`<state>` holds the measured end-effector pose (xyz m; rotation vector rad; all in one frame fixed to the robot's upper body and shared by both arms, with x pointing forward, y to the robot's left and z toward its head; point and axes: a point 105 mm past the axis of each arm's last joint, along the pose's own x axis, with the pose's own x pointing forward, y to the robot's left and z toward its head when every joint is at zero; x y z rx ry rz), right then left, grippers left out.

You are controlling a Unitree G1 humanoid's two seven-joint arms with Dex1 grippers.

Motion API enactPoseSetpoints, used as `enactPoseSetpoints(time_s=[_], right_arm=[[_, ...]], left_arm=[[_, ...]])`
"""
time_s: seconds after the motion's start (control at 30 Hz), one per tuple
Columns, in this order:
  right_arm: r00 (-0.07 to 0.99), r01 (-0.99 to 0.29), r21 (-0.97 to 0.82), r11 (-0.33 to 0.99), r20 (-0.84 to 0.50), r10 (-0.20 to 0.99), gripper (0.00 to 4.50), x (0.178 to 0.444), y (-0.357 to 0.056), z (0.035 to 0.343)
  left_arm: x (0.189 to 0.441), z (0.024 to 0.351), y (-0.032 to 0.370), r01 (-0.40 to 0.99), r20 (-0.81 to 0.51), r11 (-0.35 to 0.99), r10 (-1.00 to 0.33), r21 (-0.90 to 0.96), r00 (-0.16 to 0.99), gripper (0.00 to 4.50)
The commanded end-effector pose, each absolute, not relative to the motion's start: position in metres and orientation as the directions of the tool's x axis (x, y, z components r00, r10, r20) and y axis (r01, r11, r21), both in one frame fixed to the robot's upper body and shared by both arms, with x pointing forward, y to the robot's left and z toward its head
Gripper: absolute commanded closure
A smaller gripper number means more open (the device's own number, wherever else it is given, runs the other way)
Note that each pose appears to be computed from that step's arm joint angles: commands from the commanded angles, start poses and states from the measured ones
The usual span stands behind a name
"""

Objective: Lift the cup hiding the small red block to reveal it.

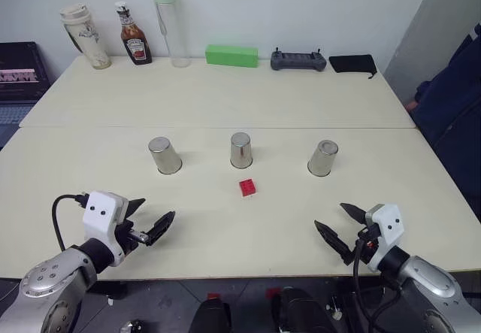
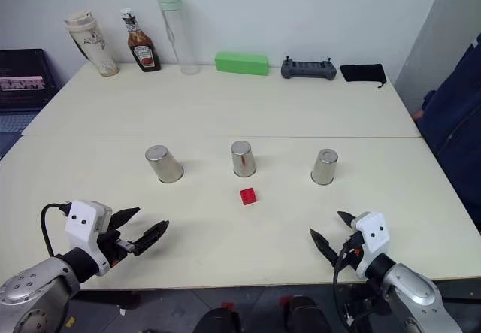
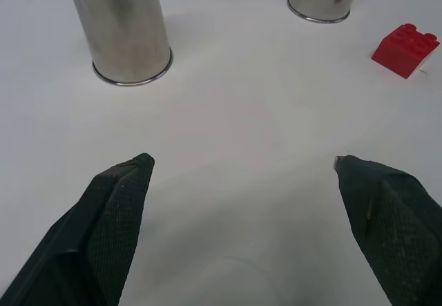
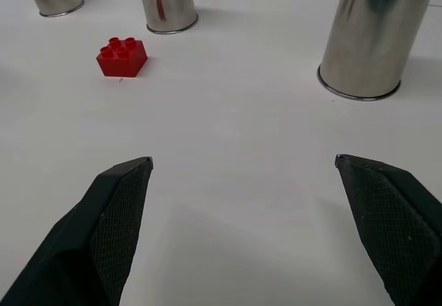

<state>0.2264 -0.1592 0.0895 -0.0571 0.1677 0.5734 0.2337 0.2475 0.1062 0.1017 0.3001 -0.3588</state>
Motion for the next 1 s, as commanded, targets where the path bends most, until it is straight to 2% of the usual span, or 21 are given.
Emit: enactPoseSetpoints(time_s=[0.03, 1.0], right_arm=[[0.834, -0.545, -0.027, 0.838, -0.124, 0.538, 0.00, 0.226, -0.160, 0.100], [0.843, -0.535, -0.045, 0.844, -0.094, 0.529, 0.00, 0.230, -0.151, 0.114]], left_arm=[[0.236, 0.112, 0.247, 0.369, -0.291, 0.927, -0.336, 0.067, 0.896, 0.03], [0.245, 0.116, 0.243, 0.375, -0.240, 0.922, -0.344, 0.093, 0.908, 0.03]])
